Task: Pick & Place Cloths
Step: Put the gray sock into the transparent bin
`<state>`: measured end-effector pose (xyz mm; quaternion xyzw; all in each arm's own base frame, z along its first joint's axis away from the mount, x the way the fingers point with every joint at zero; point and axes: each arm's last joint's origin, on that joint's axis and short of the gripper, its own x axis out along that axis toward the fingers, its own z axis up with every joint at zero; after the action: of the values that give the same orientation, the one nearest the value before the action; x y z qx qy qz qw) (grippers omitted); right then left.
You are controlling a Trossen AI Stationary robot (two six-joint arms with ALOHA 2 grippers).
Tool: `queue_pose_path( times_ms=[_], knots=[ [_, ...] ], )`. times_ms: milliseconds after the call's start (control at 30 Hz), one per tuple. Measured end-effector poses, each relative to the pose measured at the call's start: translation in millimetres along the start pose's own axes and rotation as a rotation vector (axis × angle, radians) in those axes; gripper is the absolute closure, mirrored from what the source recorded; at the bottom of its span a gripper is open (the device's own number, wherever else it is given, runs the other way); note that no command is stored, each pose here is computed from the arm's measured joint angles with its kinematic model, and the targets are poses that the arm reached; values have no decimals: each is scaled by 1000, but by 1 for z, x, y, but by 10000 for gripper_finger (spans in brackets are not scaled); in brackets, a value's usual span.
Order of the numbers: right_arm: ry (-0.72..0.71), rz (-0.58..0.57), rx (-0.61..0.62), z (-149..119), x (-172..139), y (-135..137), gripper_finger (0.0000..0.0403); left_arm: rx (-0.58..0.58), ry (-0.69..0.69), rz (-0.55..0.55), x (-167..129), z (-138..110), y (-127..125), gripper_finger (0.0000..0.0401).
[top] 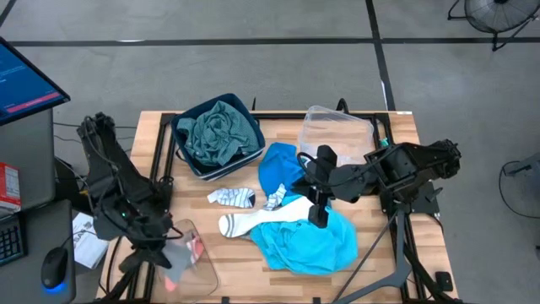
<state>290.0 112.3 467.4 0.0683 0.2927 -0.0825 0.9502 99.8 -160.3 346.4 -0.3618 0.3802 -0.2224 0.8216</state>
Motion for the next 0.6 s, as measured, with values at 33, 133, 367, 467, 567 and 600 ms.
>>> queue_pose_path(
  times_ms=[33,133,367,467,567,600],
  knots=[
    [2,0,-2,0,0,0,347,-7,10,4,2,-1,0,401],
    [11,3,-11,-2,-1,2,347,4,38,66,11,-4,4,401],
    [38,15,-39,-8,-5,8,347,39,160,235,45,-19,14,401],
    [45,16,-45,-9,-6,9,347,61,188,293,62,-24,18,400],
    [45,16,-40,-9,-6,9,347,74,241,345,76,-31,23,398],
    [45,16,-38,-9,-6,9,347,68,264,360,80,-33,25,396]
  ],
)
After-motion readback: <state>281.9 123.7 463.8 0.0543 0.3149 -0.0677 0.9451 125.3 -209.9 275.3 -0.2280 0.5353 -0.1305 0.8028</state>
